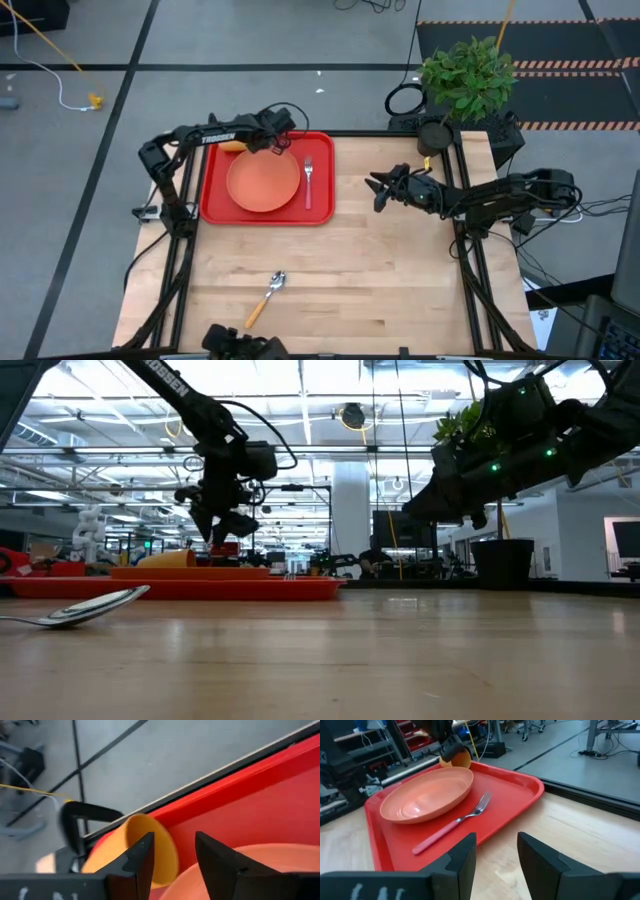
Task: Pick and place plate/cup/fork/spoon on tray
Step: Adjust the yellow cup on the red serving tray
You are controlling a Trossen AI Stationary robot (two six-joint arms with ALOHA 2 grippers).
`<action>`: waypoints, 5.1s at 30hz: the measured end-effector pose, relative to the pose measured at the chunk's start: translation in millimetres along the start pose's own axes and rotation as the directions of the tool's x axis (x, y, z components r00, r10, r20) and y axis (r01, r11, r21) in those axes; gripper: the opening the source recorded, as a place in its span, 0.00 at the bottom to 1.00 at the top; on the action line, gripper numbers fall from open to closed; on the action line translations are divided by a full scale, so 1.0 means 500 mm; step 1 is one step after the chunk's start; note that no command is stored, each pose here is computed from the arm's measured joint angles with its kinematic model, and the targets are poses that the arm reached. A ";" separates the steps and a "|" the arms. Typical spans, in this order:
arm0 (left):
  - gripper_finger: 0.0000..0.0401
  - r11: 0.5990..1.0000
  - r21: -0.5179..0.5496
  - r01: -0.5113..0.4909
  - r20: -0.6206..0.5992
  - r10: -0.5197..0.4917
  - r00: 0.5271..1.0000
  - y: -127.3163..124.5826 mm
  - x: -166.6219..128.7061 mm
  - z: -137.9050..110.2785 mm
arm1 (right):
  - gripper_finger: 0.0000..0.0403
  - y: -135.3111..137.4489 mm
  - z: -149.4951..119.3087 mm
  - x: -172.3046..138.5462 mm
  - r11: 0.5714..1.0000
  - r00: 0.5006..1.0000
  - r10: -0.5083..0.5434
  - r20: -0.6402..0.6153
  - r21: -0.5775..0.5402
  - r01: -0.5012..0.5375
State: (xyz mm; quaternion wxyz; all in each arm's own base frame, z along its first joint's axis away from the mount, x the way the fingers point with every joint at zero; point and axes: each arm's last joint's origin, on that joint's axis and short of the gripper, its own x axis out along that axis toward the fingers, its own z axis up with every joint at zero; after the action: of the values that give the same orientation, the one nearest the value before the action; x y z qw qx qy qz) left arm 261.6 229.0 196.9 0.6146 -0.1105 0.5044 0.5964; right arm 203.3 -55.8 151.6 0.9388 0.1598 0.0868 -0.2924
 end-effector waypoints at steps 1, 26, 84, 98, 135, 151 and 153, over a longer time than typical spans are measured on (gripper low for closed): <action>0.36 1.000 0.002 -0.022 0.000 0.022 1.000 0.003 0.004 -0.002 | 0.34 -0.001 0.000 0.000 1.000 1.000 -0.003 0.000 -0.003 0.003; 0.36 0.995 -0.039 -0.094 -0.137 0.088 0.987 0.059 0.063 -0.016 | 0.34 -0.002 0.002 0.001 1.000 1.000 0.021 -0.001 -0.016 -0.021; 0.03 0.931 -0.358 0.077 -0.071 -0.109 0.992 0.267 -0.002 -0.032 | 0.34 -0.013 -0.044 -0.023 0.996 0.994 0.069 -0.079 -0.042 -0.072; 0.03 0.899 -0.390 0.201 0.131 -0.162 0.978 0.284 -0.036 -0.079 | 0.34 -0.012 -0.038 -0.026 0.994 0.996 0.088 -0.028 -0.063 -0.090; 0.08 0.886 -0.441 0.144 0.111 -0.105 0.988 0.243 -0.004 -0.120 | 0.34 -0.012 -0.038 -0.026 0.995 0.996 0.089 -0.030 -0.043 -0.090; 0.09 0.915 -0.395 0.087 0.080 -0.060 0.995 0.227 0.006 -0.122 | 0.34 -0.012 -0.039 -0.026 0.995 0.995 0.090 -0.030 -0.039 -0.091; 0.09 0.919 -0.387 0.077 0.073 -0.052 0.996 0.225 0.008 -0.123 | 0.34 -0.012 -0.039 -0.026 0.995 0.995 0.090 -0.031 -0.039 -0.091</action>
State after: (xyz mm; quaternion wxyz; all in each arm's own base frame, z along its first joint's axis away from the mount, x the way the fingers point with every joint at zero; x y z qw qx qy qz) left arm 135.8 215.8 217.3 0.6149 -0.2285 0.3530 0.6671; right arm 187.8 -47.0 135.3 0.9528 0.1490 0.0989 -0.2455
